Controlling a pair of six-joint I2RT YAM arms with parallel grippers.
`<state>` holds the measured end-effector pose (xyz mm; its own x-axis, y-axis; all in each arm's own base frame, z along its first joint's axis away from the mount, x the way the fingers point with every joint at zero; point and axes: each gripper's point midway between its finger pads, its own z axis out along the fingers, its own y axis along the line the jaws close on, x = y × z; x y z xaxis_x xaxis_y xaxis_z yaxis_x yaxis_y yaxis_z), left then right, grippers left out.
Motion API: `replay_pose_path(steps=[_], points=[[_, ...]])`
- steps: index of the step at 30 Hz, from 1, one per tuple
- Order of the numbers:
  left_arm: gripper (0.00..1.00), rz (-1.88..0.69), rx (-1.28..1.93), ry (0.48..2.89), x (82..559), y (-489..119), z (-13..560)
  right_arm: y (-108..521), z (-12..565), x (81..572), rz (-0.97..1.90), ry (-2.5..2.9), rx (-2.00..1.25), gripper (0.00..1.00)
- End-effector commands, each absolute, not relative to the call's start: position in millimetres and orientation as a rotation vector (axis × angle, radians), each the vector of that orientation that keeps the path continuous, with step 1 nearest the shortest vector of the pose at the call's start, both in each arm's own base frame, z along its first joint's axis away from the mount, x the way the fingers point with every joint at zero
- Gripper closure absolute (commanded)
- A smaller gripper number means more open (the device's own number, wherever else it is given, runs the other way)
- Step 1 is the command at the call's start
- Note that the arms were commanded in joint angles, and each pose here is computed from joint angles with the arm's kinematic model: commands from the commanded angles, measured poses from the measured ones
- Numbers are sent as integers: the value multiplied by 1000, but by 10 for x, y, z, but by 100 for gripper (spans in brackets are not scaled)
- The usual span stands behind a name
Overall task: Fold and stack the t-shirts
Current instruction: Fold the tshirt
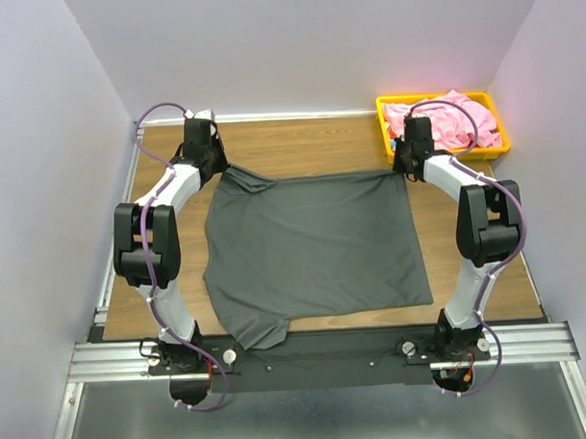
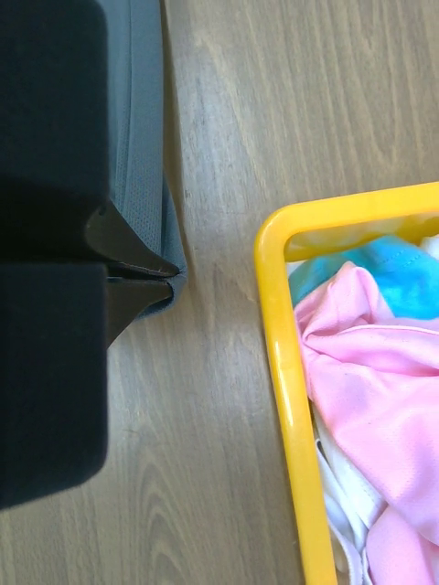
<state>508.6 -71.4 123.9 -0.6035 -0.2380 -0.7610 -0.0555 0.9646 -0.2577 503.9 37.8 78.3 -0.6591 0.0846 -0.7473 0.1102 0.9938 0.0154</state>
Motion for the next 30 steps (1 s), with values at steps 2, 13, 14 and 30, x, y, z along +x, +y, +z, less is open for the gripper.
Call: replay_pose_path(steps=[2,13,14,30], points=[[100,-293,-241,2212,4943,-725,1469,377,882,5107,-9,2274,139,99],[100,-294,-387,2259,4150,-615,1630,272,980,4743,-36,2310,256,99],[100,-294,-386,2263,4097,-616,1645,278,959,4718,-36,2320,266,99],[100,-429,-504,2313,3216,-716,1424,162,823,4177,-86,2401,405,99]])
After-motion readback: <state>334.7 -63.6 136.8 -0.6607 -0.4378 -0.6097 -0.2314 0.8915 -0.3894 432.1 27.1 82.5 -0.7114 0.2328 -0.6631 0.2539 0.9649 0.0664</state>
